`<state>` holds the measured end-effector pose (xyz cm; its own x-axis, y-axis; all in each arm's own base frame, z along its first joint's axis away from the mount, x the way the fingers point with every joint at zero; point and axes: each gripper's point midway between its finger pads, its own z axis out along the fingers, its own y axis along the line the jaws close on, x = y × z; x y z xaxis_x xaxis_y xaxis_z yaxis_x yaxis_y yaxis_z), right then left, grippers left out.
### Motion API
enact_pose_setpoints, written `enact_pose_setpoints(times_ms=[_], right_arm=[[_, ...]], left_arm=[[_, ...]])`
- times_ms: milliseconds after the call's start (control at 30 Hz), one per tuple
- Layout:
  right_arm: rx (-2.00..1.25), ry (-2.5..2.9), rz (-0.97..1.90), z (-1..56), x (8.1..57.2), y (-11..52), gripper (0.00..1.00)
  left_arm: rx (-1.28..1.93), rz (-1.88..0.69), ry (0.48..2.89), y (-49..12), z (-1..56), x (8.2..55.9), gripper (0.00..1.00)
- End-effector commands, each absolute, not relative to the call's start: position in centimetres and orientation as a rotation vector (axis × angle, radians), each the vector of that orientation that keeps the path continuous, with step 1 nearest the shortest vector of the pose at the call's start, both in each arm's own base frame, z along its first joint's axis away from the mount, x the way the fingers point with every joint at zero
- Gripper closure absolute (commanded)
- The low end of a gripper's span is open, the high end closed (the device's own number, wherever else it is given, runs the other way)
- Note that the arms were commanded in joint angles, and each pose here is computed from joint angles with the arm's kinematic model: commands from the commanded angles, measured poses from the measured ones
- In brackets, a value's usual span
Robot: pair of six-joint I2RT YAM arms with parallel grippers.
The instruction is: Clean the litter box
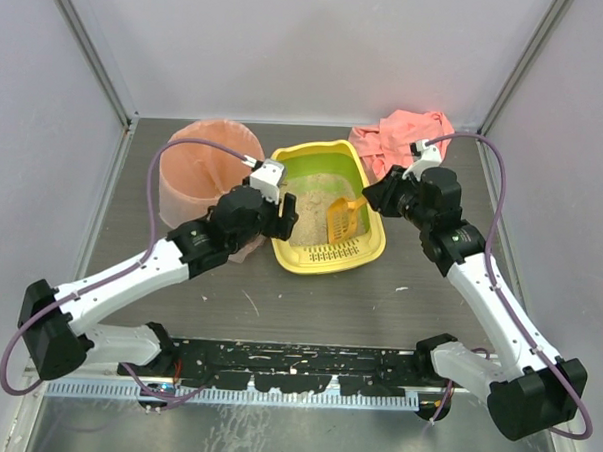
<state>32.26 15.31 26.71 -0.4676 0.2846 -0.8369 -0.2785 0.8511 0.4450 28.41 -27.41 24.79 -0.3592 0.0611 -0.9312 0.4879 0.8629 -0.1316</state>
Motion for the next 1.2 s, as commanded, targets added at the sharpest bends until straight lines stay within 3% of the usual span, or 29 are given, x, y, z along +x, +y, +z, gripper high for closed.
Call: enact_pose_setpoints(times_ms=[0, 433, 800, 1167], right_arm=[[0.033, 1.843, 0.662, 29.1, 32.9, 15.1, 0.99], [0.054, 1.811, 0.624, 30.1, 31.7, 13.9, 0.99], [0.061, 1.788, 0.609, 31.1, 31.0, 13.3, 0.99], [0.069, 1.793, 0.572, 31.1, 30.3, 12.5, 0.99]], left_arm=[[0.239, -0.409, 2.046, -26.8, 22.7, 28.9, 0.36], [0.208, -0.141, 2.193, -28.0, 18.4, 32.5, 0.44], [0.168, 0.019, 2.247, -26.5, 15.9, 32.7, 0.33], [0.337, 0.036, 2.247, -28.1, 14.3, 33.7, 0.53]])
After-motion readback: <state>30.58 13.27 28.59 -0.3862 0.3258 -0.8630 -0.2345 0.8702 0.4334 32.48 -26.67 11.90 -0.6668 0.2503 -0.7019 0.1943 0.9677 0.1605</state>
